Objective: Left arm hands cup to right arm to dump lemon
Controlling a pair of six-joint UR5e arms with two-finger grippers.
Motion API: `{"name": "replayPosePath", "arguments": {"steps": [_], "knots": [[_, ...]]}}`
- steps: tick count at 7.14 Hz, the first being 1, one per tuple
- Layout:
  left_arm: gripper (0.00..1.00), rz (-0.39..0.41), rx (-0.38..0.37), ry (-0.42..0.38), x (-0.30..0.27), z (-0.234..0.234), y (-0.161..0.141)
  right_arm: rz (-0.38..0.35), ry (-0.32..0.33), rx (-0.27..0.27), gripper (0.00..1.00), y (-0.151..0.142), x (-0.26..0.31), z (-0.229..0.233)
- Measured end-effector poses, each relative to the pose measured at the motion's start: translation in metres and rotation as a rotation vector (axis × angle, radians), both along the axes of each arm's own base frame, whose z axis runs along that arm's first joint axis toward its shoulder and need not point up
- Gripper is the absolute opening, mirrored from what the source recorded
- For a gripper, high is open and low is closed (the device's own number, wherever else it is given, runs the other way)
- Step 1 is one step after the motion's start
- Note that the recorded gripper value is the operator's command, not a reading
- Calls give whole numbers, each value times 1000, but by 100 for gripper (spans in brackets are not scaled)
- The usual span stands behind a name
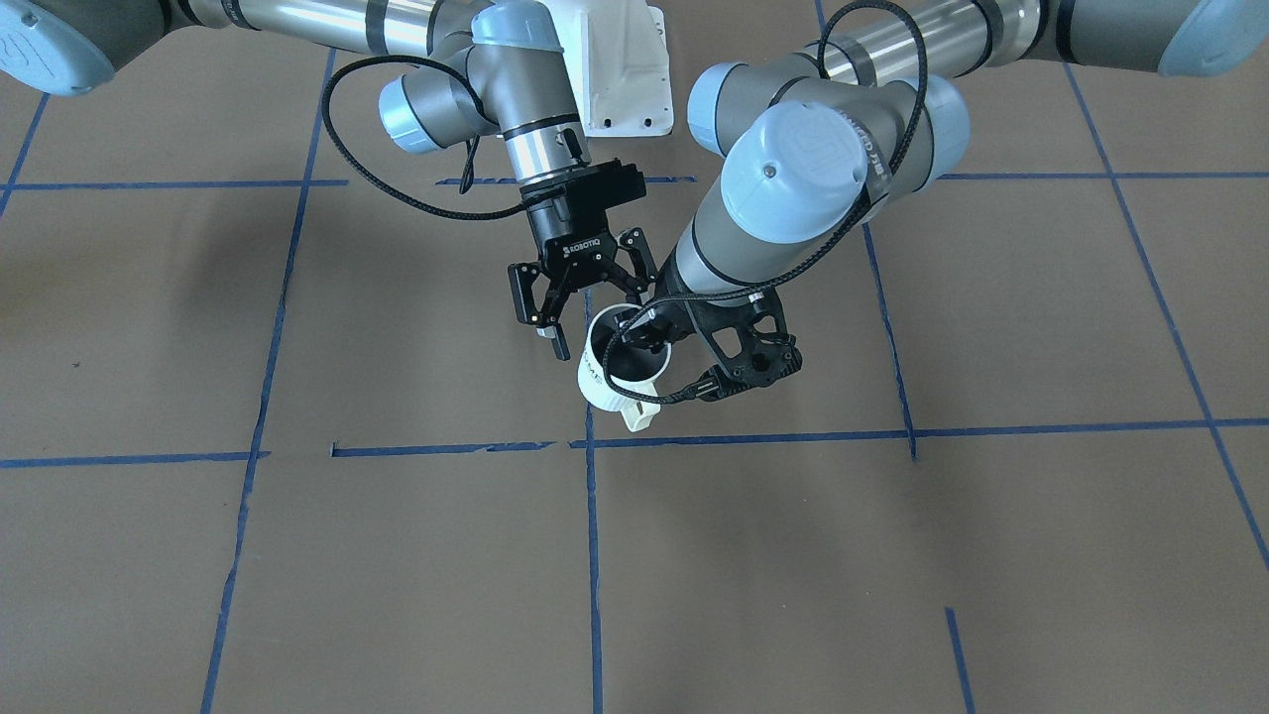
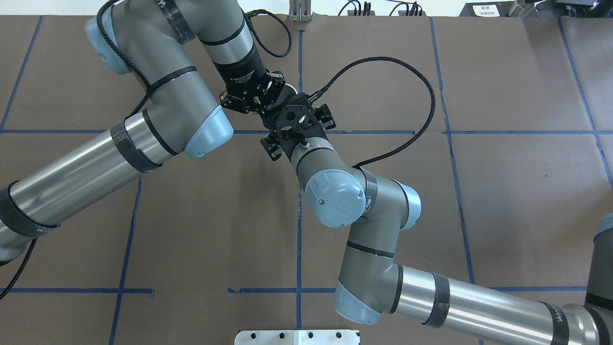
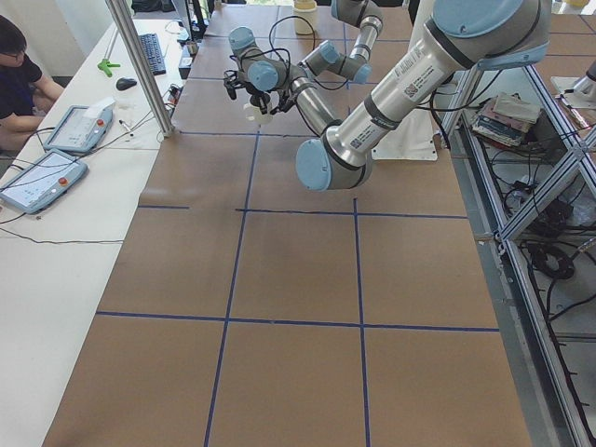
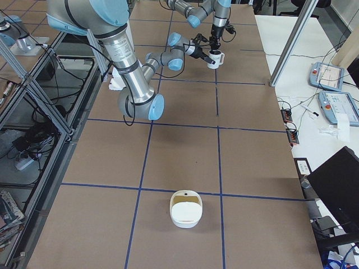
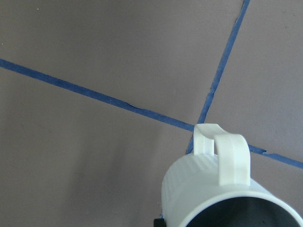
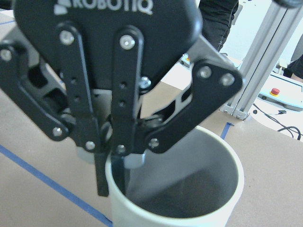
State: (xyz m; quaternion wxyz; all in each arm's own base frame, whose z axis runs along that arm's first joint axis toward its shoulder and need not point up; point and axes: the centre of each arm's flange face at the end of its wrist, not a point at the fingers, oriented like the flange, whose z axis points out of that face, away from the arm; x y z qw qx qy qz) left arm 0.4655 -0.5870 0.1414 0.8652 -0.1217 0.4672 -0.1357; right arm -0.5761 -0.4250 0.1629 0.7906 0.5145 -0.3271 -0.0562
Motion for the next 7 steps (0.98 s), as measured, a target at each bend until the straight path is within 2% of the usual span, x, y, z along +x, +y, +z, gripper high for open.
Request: {"name": "replayPosePath", "arguments": {"steps": [3, 5, 7], "knots": [[0, -25, -7, -7, -3, 2, -21, -9, 1, 0, 100, 5, -4, 1], [0, -55, -4, -13, -14, 10, -51, -11, -3, 2, 100, 6, -3, 0], [0, -66, 40, -37, -50, 37, -83, -51, -24, -8, 98, 5, 3, -7]]}}
